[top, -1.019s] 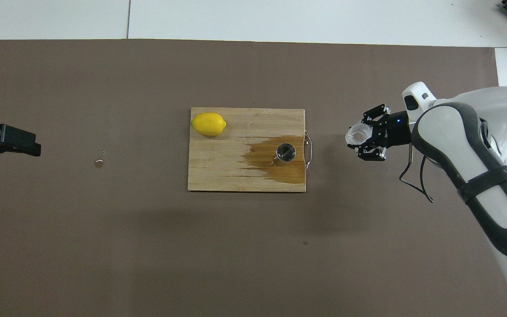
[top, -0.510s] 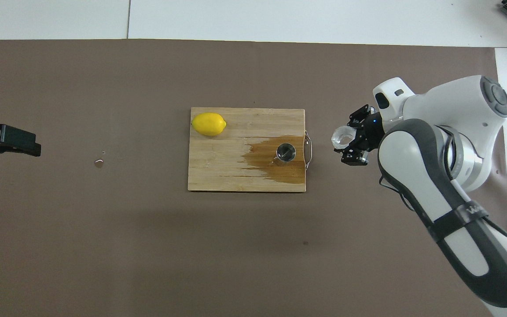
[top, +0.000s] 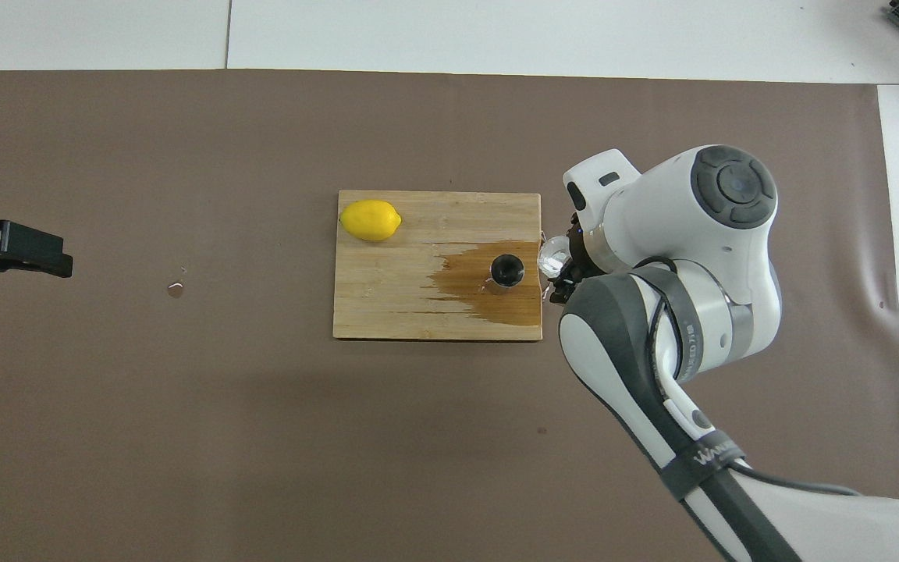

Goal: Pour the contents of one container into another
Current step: 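Tilt the white cup with the right gripper to pour into the silver cup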

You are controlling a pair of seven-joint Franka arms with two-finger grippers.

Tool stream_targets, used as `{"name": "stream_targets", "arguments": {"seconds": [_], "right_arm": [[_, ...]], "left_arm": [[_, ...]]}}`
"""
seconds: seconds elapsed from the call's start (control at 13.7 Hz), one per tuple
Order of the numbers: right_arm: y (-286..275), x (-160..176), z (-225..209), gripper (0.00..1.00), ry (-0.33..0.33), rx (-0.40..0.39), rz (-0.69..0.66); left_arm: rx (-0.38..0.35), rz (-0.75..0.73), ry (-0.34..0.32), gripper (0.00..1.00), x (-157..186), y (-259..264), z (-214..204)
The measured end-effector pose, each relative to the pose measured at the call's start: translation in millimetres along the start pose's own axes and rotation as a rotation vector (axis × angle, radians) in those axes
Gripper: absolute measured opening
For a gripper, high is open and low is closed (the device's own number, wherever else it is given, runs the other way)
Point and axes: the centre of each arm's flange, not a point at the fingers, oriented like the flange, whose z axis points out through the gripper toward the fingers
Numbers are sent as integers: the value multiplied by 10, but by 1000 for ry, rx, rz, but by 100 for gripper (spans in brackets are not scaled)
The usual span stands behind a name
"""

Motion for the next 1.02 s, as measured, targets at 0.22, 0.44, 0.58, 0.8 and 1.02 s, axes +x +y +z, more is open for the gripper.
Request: {"name": "stream_targets", "arguments": {"seconds": [0.22, 0.44, 0.58, 0.8, 1.02], "right_arm": [[-98, 138, -5, 48, -53, -42, -16], [-236, 319, -11, 48, -103, -89, -41], [-264, 362, -22, 48, -144, -127, -84], [-341, 454, -23, 48, -194, -175, -133], [-403, 520, -16, 48, -224, -201, -176]], "left_arm": [[0, 0, 0, 100, 0, 1, 0], [0, 0, 0, 100, -1, 2, -1], [0, 0, 0, 100, -1, 2, -1], [0, 0, 0, 100, -1, 1, -1], [0, 0, 0, 100, -1, 1, -1]]}}
